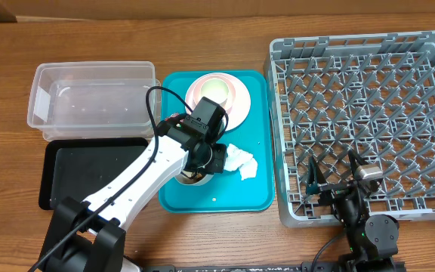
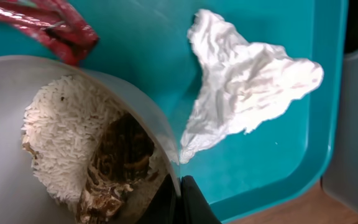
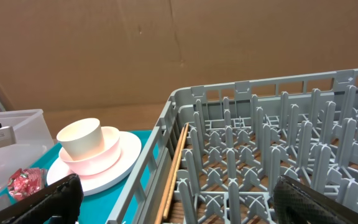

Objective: Sort waste into correct bins and load items into the dishwasher
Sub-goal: 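Lift the bowl with the left gripper toward the black tray, then tip the bowl with the left gripper to dump rice onto the black tray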

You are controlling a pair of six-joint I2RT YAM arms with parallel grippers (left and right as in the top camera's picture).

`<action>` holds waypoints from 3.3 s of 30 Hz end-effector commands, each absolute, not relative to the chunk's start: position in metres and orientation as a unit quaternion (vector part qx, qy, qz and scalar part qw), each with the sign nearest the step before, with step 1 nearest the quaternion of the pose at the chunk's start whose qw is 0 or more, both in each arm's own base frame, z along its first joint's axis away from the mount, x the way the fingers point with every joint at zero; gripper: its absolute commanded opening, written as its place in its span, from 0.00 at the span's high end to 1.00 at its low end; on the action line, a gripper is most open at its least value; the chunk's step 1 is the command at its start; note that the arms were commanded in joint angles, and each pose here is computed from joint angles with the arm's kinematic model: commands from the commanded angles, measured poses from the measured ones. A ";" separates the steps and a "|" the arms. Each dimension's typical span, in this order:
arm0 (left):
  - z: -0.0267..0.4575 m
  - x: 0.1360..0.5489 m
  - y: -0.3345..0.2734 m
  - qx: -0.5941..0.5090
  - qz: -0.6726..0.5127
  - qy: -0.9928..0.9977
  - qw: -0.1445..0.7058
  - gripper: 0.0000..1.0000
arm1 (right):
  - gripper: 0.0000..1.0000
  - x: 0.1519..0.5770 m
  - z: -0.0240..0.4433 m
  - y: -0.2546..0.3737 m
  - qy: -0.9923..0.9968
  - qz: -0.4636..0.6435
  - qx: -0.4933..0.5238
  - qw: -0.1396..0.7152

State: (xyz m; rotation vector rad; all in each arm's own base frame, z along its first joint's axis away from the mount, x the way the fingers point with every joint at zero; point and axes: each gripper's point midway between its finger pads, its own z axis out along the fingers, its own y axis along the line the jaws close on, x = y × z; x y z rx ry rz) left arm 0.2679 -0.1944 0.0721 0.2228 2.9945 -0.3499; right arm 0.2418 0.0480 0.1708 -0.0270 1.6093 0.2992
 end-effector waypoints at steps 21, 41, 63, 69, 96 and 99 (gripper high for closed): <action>0.157 0.258 -0.099 -0.030 -0.028 0.985 0.168 0.96 | 0.00 0.242 0.170 0.046 0.715 0.132 -0.008 0.687; 0.179 0.281 0.021 -0.199 -0.294 0.909 0.219 0.96 | 0.00 0.242 0.170 0.046 0.715 0.132 -0.008 0.687; 0.170 0.283 0.067 -0.266 -0.387 0.829 0.303 0.96 | 0.00 0.242 0.170 0.046 0.715 0.132 -0.008 0.687; 0.178 0.288 0.075 -0.261 -0.441 0.791 0.334 0.96 | 0.00 0.242 0.170 0.046 0.715 0.132 -0.008 0.687; 0.160 0.298 0.079 -0.267 -0.579 0.702 0.316 0.96 | 0.00 0.242 0.170 0.046 0.715 0.132 -0.007 0.686; 0.165 0.297 0.078 -0.264 -0.590 0.693 0.319 0.96 | 0.00 0.242 0.170 0.046 0.715 0.132 -0.008 0.687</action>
